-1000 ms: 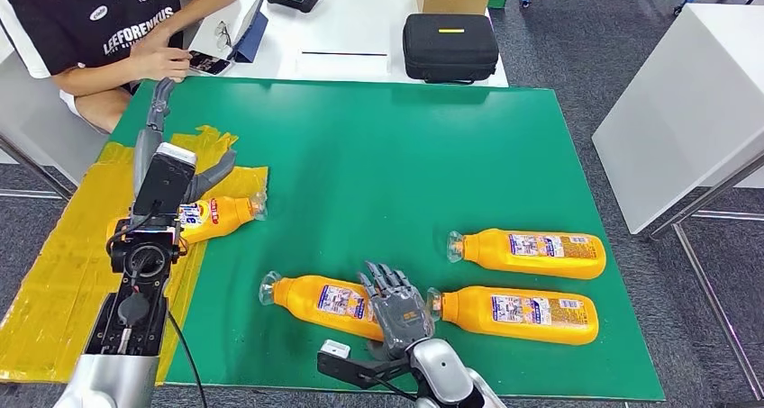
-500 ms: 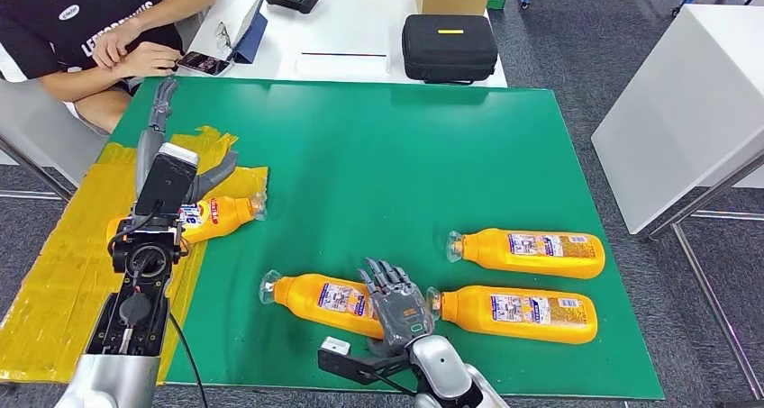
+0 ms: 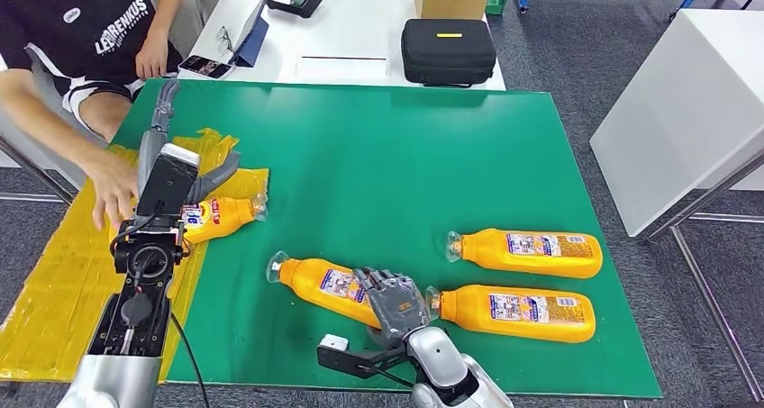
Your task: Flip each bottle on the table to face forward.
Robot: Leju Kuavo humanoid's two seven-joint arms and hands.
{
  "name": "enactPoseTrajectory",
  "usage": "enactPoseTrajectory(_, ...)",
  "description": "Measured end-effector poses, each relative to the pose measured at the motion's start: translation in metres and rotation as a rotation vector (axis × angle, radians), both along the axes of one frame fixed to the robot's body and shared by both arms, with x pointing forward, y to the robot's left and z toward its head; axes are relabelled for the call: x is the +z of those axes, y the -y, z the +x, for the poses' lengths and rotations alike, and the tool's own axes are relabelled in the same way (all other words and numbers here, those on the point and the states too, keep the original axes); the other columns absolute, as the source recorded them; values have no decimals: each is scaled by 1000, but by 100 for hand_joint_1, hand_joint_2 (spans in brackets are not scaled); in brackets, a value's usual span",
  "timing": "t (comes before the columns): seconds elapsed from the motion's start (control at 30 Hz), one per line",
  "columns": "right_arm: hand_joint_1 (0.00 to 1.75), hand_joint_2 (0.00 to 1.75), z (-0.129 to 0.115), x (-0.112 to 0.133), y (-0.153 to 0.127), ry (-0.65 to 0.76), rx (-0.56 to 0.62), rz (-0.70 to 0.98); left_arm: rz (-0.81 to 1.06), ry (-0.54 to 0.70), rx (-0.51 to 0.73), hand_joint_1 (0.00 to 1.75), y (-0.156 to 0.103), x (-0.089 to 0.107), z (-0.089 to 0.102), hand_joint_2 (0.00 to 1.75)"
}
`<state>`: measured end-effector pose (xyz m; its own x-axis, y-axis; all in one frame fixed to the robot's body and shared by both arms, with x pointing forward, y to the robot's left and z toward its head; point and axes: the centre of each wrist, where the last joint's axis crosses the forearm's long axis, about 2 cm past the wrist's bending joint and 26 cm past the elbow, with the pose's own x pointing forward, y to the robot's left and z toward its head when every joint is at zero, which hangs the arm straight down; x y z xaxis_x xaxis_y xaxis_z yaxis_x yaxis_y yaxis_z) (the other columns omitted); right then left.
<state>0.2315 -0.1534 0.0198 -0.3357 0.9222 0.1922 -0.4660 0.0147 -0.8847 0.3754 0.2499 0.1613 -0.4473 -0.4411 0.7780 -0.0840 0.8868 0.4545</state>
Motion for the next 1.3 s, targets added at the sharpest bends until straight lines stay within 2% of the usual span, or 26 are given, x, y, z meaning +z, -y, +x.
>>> enactPoseTrajectory(0.33,175,175,3,2,-1,29,-34,13,9,-10,-6,0,1,-3,-3,175)
enactPoseTrajectory(0.6,175,175,1,2,4,81,-133,110,0,-21,-11,0,1,-17,-20,175)
enactPoseTrajectory(0.73,175,175,0,7,7,123,-196,220,-16,-7,-35,0,3,-18,-27,175)
enactPoseTrajectory(1.07,175,175,6,35,29,396,-380,577,-29,64,-103,0,23,-4,-39,175)
enactPoseTrajectory(1.3,175,175,6,43,36,472,-435,650,-15,90,-127,0,32,1,-42,175)
